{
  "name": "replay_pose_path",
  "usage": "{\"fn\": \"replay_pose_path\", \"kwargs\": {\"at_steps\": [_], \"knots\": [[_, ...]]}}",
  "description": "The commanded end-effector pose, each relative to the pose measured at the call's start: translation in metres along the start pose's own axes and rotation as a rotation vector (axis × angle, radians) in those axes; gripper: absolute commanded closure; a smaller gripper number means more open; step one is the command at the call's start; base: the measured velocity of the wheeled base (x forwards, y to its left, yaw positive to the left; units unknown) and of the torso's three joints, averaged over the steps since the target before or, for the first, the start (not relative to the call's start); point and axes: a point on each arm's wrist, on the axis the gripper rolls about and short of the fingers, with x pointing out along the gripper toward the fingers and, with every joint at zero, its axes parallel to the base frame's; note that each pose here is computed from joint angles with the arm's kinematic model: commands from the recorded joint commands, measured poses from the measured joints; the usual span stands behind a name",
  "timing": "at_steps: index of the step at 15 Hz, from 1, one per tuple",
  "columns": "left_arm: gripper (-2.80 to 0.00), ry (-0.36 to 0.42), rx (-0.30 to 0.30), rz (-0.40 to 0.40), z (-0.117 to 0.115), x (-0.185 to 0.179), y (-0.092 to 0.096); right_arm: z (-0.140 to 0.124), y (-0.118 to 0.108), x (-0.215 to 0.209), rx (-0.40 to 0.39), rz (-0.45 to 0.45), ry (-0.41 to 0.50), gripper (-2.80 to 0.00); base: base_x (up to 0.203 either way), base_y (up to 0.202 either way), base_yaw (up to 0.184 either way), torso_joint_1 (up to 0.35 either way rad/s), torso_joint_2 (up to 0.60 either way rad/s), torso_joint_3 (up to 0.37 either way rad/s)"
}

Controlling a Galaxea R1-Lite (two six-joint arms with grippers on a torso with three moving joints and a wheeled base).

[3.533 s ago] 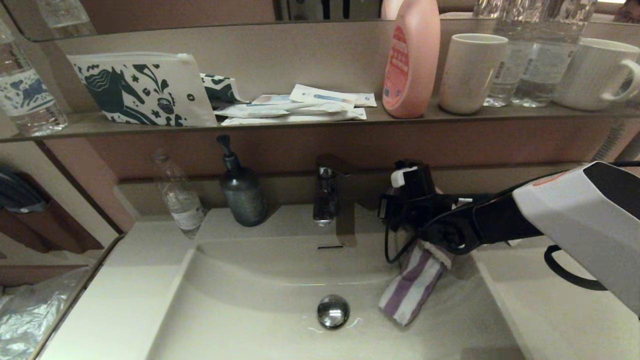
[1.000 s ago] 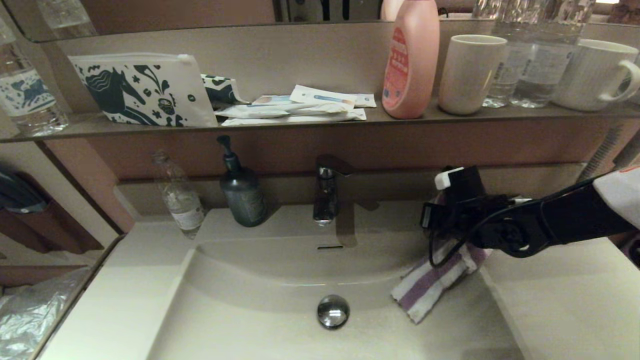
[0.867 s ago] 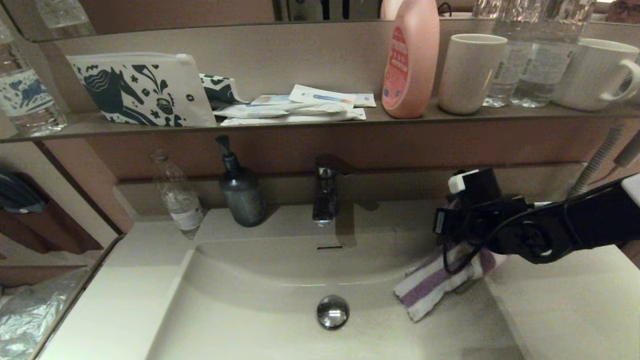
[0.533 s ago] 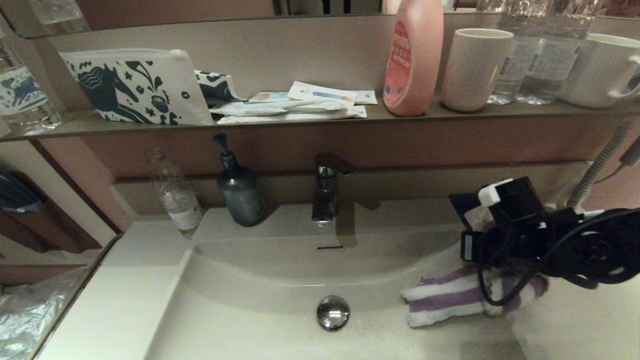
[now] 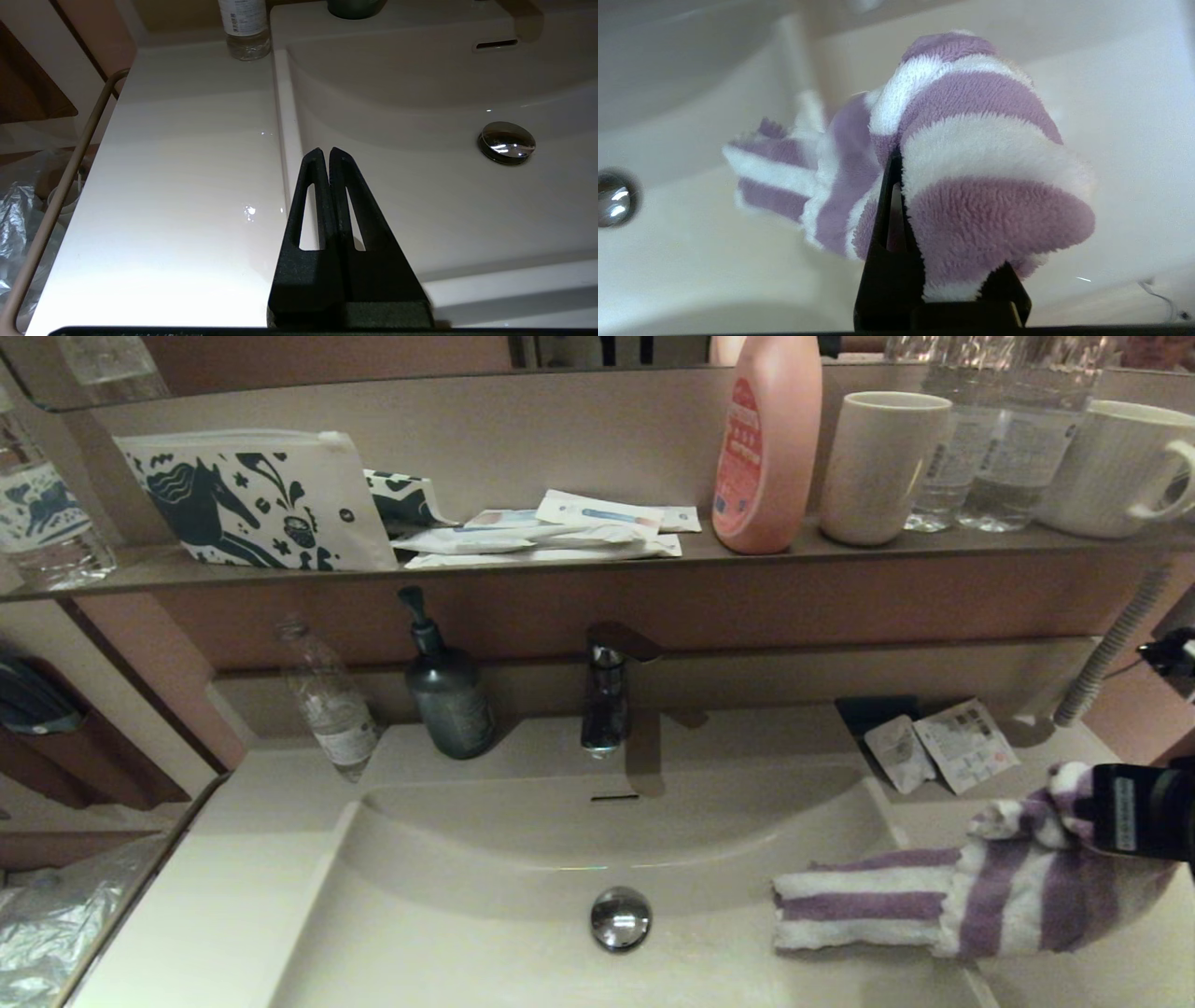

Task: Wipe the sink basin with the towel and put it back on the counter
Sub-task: Wipe the sink

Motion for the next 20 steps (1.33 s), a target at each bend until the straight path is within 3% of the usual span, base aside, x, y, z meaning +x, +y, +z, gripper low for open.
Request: {"fn": "replay_pose_path", "kwargs": {"at_steps": [1,6,12,17,20], "knots": [[0.00,0.002,0.000,0.000,0.000,0.000,0.000,0.005,-0.030,-0.028,0.055,-0.053,-0.104,0.00,0.000,0.000,0.000,0.000,0.00,0.000],[0.00,0.002,0.000,0.000,0.000,0.000,0.000,0.012,-0.054,-0.014,0.048,-0.182,-0.063,0.00,0.000,0.000,0.000,0.000,0.00,0.000],[0.00,0.002,0.000,0.000,0.000,0.000,0.000,-0.032,-0.057,0.039,-0.048,-0.220,0.212,0.00,0.000,0.000,0.000,0.000,0.00,0.000],[0.00,0.002,0.000,0.000,0.000,0.000,0.000,-0.069,-0.051,0.082,-0.141,-0.179,0.359,0.00,0.000,0.000,0.000,0.000,0.00,0.000],[0.00,0.002,0.000,0.000,0.000,0.000,0.000,-0.081,-0.044,0.115,-0.144,-0.125,0.366,0.00,0.000,0.000,0.000,0.000,0.00,0.000]]}}
